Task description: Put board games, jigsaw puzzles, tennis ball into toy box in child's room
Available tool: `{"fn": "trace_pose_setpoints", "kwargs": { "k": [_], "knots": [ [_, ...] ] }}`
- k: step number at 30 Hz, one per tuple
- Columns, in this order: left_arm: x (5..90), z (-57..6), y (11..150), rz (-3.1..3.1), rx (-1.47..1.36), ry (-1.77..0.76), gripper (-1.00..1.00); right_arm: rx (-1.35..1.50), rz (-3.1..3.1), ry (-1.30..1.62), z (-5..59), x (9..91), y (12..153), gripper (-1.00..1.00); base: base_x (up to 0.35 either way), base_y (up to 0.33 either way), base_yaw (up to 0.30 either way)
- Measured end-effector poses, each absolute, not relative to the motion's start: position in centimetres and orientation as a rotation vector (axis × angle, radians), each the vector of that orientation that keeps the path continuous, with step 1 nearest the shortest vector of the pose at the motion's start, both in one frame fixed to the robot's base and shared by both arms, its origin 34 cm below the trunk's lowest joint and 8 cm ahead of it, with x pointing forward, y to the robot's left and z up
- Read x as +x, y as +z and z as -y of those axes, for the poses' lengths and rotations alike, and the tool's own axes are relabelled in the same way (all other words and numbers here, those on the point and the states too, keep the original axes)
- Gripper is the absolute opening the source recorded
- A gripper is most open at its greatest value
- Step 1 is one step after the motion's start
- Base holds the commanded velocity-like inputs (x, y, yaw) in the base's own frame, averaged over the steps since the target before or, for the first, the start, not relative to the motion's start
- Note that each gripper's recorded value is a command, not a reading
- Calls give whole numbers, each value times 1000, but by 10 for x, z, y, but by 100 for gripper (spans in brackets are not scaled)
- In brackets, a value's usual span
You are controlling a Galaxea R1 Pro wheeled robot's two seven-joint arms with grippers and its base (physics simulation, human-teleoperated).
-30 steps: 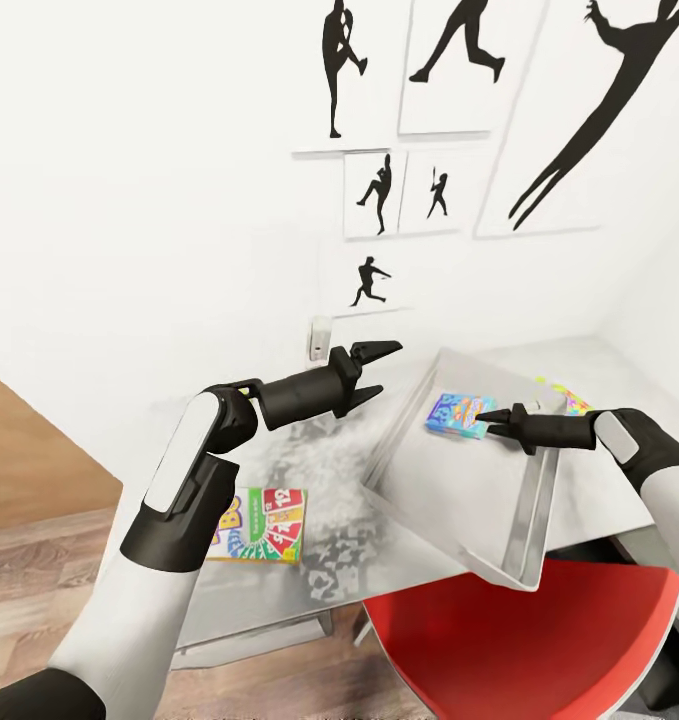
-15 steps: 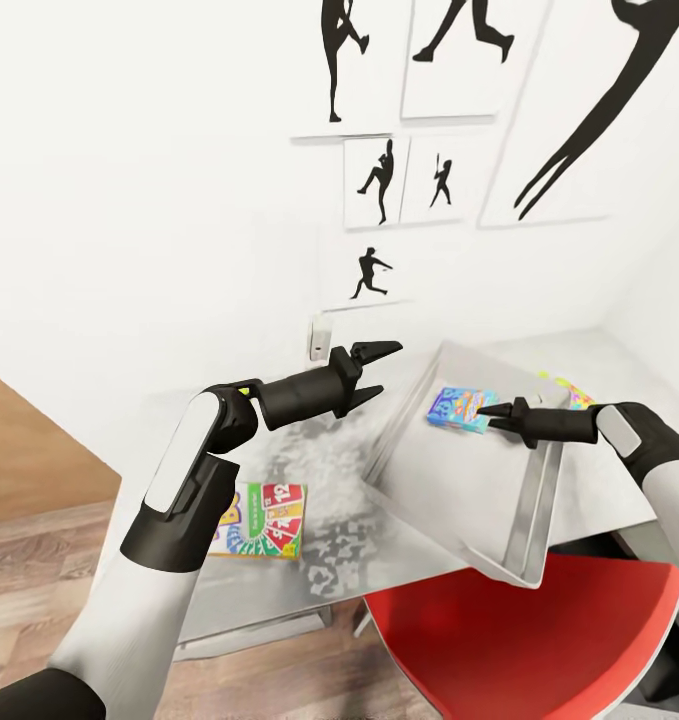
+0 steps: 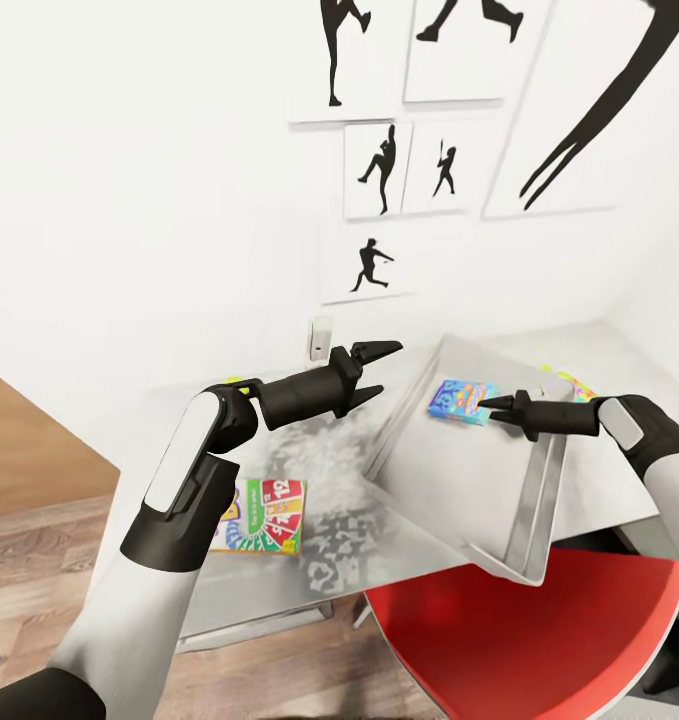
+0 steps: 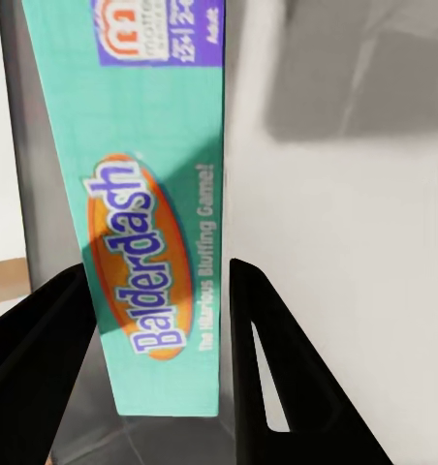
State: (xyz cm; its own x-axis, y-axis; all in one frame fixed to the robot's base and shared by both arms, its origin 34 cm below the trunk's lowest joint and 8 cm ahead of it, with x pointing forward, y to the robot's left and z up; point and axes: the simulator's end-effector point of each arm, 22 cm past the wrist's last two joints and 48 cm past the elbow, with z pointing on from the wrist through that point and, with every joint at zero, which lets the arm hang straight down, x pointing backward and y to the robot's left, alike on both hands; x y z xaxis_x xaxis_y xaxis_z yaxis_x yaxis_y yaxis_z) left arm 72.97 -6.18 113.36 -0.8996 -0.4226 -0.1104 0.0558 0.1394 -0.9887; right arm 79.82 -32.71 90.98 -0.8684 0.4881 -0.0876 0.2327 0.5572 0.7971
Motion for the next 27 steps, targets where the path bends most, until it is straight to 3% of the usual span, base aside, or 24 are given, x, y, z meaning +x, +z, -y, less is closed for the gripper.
{"fn": "trace_pose_setpoints", "kwargs": {
  "k": [27],
  "knots": [
    [733,62,1128,-2063,-361,-1821,100,574,-2469,1206,331,818,924,-100,0,0,0]
  ]
}}
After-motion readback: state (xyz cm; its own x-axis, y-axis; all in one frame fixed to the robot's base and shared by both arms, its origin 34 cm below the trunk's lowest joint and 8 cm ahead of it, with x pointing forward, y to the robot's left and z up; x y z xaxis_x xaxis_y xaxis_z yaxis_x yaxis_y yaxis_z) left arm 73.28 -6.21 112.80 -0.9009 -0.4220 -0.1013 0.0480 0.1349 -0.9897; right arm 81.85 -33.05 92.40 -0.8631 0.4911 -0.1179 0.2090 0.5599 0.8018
